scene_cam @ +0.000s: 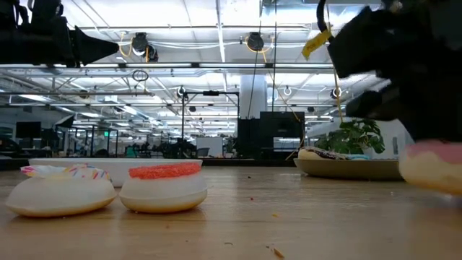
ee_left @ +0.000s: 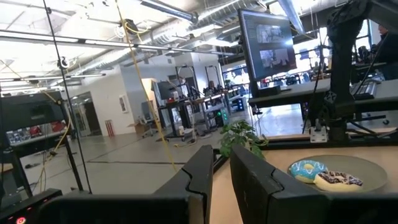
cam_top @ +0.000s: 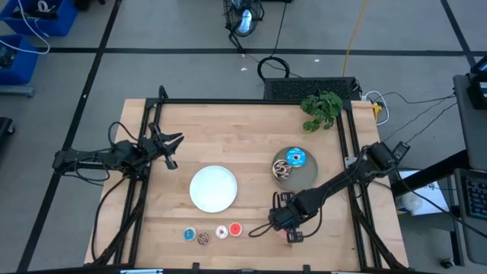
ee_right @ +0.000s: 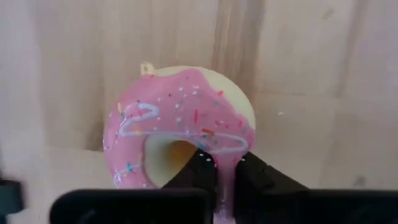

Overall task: Pick & Place donuts
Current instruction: Put the large pink donut on the gray plate

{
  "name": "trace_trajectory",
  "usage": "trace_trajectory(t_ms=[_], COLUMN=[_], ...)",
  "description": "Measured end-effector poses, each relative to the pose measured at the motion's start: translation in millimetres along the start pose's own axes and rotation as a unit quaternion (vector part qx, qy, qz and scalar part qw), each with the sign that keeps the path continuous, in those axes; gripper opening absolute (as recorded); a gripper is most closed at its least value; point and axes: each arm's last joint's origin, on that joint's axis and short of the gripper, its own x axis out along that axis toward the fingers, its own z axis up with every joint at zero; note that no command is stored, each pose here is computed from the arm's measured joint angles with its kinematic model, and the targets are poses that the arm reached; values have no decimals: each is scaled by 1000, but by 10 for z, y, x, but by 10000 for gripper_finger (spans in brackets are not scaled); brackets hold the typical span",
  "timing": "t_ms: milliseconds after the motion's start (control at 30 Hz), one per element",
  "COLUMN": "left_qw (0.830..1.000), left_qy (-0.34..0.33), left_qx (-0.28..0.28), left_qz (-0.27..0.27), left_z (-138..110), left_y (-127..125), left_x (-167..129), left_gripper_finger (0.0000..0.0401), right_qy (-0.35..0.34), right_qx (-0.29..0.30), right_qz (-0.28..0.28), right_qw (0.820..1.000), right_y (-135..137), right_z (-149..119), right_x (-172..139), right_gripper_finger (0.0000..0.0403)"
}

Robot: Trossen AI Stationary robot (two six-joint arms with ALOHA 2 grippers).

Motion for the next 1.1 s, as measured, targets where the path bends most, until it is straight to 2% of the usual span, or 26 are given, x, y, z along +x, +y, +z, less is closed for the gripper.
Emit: trace_trajectory(t_ms=[233,500,1100], left_qw=[1000,1000,1000], left_qy=[1,10,-7], left_qx=[0,-10,-4], left_qz=[0,-3,3], left_z=[-2,-21,16], left_y=[0,-7,6], left_x=[0,0,0], left_gripper_finger=[63,63,63], right_qy=[-47,-68,-65], right_qx=[16,45,41], right_qz=[13,18,17], right_qw=[999,997,997], right_y=[-103,-146,-134], right_z=[-26,-30,-24], right_x=[-506,-1106,-1163], right_gripper_finger=[30,8,13])
